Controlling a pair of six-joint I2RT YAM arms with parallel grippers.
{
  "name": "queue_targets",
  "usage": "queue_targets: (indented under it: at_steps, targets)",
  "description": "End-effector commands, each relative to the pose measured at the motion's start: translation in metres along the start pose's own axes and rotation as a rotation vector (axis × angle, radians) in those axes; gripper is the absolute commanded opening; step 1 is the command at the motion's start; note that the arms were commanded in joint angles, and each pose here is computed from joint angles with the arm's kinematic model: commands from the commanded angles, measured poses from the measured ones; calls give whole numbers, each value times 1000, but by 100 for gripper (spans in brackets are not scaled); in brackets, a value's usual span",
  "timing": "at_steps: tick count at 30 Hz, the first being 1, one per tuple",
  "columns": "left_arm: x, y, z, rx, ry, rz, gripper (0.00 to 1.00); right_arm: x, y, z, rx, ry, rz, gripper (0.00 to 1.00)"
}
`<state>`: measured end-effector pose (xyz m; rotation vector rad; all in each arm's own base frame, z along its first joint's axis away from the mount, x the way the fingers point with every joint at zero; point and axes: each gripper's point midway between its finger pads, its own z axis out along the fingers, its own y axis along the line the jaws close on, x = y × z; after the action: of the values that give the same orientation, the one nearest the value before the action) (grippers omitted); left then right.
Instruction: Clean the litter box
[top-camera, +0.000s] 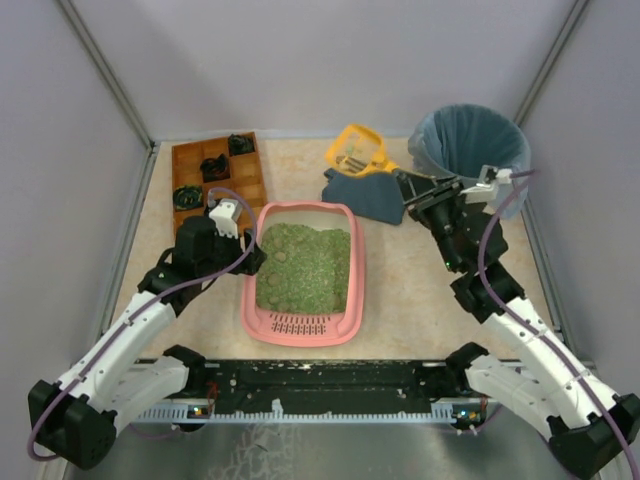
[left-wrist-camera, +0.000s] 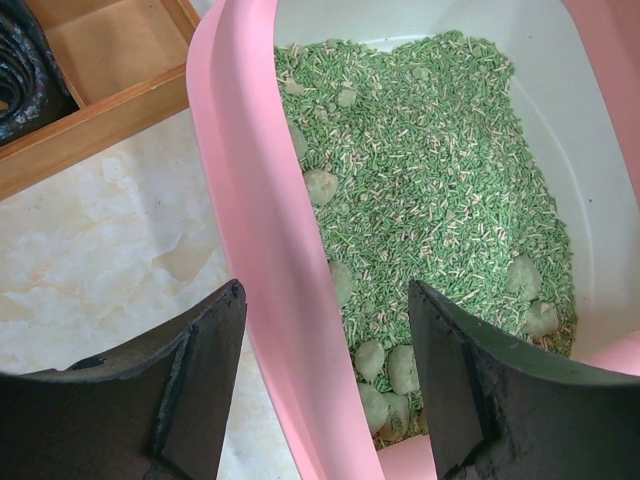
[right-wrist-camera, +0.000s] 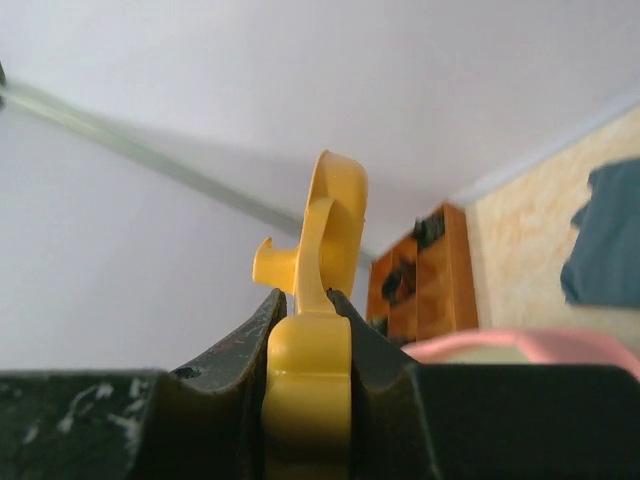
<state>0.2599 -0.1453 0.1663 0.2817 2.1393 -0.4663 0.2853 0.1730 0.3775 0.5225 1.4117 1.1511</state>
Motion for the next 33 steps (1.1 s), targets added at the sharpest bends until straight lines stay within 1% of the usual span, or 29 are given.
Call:
queue_targets:
  at_steps: [1, 4, 7, 10, 12, 14, 15, 18, 19, 21, 24, 28, 33]
  targets:
    - [-1, 3, 1, -12, -7, 9, 71, -99, 18, -2, 113, -370, -26, 0]
    - [-2, 3, 0, -14, -17, 10, 72, -144, 18, -9, 189, -507, -125, 0]
    - [-3, 2, -1, -9, -18, 10, 72, -178, 7, -19, 273, -601, -218, 0]
    - [-2, 2, 0, -6, -14, 10, 72, -201, -8, -28, 353, -651, -319, 0]
    - [-2, 1, 0, -4, -16, 11, 72, -210, -20, -29, 421, -645, -405, 0]
    - [-2, 2, 0, -5, -15, 11, 72, -213, -31, -24, 485, -597, -511, 0]
    - [-2, 1, 0, -4, -16, 11, 72, -211, -38, -20, 527, -541, -597, 0]
    - [-2, 1, 0, -1, -13, 12, 72, -202, -51, 1, 585, -366, -778, 0]
    - [-1, 1, 0, -2, -12, 13, 72, -202, -49, 8, 590, -322, -826, 0]
    - [-2, 1, 1, 0, -10, 14, 72, -193, -62, 23, 615, -200, -916, 0]
    - [-1, 1, 1, -1, -7, 14, 72, -185, -71, 37, 617, -77, -1018, 0]
    - [-2, 2, 0, -6, -11, 14, 72, -181, -84, 44, 646, 23, -1098, 0]
    - [-1, 2, 1, -4, -6, 15, 72, -180, -89, 44, 661, 54, -1126, 0]
